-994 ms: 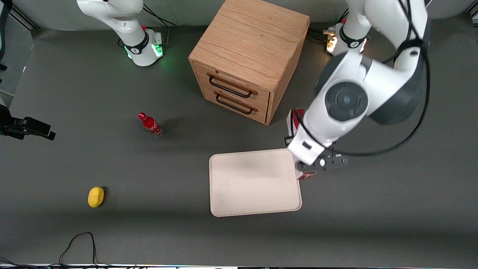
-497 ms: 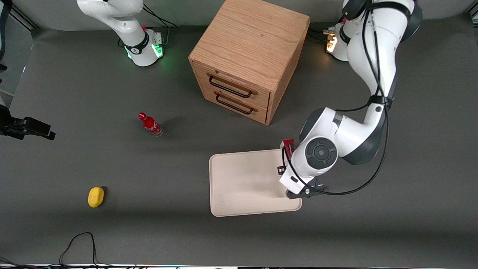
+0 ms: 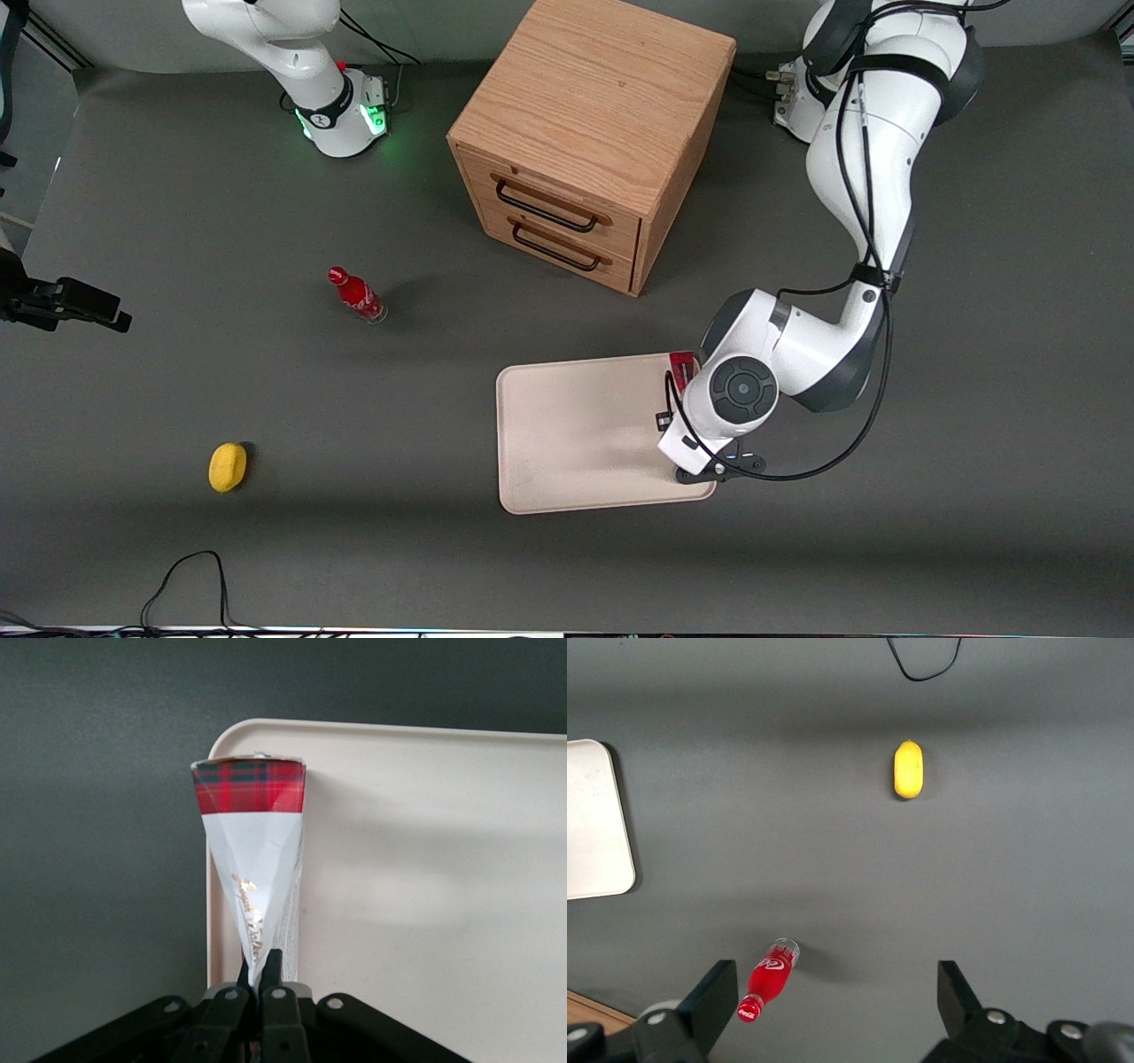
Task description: Place red cookie box on tray
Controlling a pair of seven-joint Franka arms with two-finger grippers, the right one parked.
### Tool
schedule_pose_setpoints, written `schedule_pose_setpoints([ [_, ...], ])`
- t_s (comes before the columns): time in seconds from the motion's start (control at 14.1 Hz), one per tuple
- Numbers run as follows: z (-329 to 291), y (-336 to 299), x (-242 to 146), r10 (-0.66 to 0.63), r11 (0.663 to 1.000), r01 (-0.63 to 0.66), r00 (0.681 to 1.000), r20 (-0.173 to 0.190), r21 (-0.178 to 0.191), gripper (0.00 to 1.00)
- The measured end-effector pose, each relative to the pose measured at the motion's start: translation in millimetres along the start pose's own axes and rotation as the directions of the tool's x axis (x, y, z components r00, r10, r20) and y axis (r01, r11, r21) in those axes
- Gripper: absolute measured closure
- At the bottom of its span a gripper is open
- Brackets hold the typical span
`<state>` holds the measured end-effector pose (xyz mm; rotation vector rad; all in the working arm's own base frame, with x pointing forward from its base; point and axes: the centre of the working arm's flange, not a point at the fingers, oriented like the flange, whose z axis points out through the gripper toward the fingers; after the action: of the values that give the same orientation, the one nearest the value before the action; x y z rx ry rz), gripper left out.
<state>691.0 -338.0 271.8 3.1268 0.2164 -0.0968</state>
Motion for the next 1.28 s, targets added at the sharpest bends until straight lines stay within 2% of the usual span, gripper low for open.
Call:
schedule_pose_setpoints([
  [0.14,5,0,1,0.005,1.000,-0.005,1.000,-0.009,0.009,0.97],
  [0.21,7,-1,2,0.007,1.000,-0.007,1.000,-0.009,0.012,0.90],
  [0.43,7,0,2,0.008,1.000,-0.008,1.000,-0.012,0.014,0.56],
  [0.57,1,-1,2,0.009,1.000,-0.009,1.000,-0.018,0.014,0.37],
  [0.78,-35,-4,-5,0.010,0.999,-0.010,1.000,0.004,0.043,0.04],
  [0.85,-59,-8,-11,0.010,0.998,-0.011,1.000,0.014,0.059,0.00],
  [0.99,-125,-13,-29,0.016,0.997,-0.017,1.000,0.013,0.075,0.00],
  [1.28,-279,-42,-89,0.014,0.998,-0.013,1.000,-0.012,0.054,0.00],
])
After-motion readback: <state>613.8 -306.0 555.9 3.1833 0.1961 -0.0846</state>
